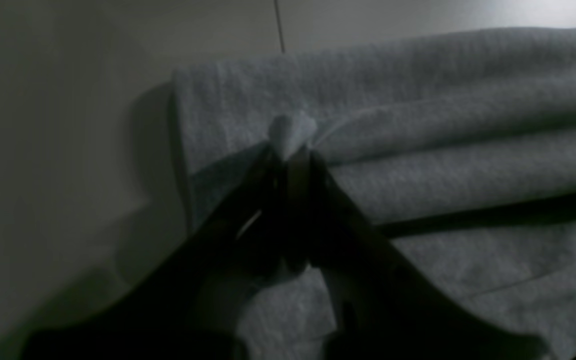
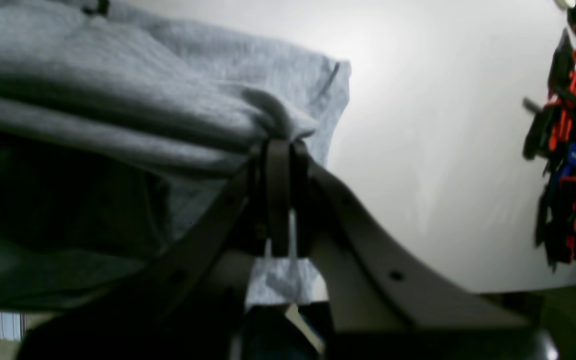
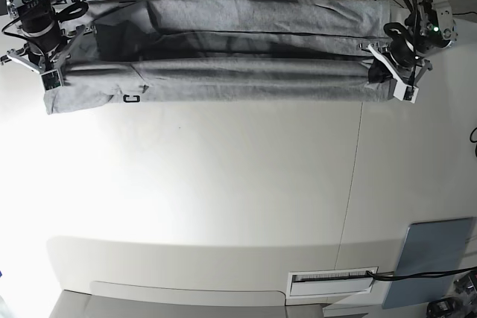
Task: Fold the T-shirt properly
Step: 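Lower the hem onto the folded strip and release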
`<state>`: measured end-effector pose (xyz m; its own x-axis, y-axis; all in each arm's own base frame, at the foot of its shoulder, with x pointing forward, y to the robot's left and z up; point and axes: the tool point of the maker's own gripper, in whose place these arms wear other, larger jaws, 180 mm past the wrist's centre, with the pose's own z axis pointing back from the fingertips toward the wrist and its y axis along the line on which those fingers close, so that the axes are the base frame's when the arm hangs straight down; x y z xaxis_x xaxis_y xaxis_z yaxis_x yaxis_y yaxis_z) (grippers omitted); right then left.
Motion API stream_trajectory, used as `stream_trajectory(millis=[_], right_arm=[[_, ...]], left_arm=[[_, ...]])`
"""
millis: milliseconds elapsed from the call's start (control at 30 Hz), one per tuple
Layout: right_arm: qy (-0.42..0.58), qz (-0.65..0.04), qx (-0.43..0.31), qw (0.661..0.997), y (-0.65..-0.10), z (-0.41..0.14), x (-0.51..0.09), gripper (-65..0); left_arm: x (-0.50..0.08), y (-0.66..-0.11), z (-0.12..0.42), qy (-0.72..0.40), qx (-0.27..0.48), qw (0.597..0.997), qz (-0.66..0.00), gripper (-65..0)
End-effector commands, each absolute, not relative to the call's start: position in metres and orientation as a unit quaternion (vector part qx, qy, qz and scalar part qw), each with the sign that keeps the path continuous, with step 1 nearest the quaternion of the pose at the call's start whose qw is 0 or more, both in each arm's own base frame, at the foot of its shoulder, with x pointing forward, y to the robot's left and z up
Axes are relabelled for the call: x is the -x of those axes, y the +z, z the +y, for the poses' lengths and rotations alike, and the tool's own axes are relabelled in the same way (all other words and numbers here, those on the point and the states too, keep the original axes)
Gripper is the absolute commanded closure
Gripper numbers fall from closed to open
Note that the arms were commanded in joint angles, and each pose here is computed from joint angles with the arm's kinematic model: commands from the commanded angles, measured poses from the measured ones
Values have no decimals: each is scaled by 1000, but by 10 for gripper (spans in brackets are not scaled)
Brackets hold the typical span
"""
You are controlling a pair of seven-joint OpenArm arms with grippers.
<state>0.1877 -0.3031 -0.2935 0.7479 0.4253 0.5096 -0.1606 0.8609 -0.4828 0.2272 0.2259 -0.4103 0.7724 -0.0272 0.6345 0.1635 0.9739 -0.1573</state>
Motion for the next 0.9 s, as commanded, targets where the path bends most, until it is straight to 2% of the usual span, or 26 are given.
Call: stream_trajectory(millis=[0, 333, 467, 533, 867], right_arm=[[162, -326, 229, 903, -283, -309, -192, 0], [164, -308, 232, 908, -286, -311, -187, -6], [191, -299, 224, 908, -290, -306, -186, -155], [199, -297, 222, 907, -290, -305, -185, -189], [202, -297, 225, 906, -289, -306, -187, -189]], left_arm=[[-234, -401, 234, -55, 88, 932, -348, 0], [-231, -405, 242, -69, 60, 937, -337, 0], [-231, -405, 242, -69, 60, 937, -337, 0], [-231, -405, 242, -69, 60, 937, -337, 0], [-232, -404, 242, -71, 60, 936, -339, 0]])
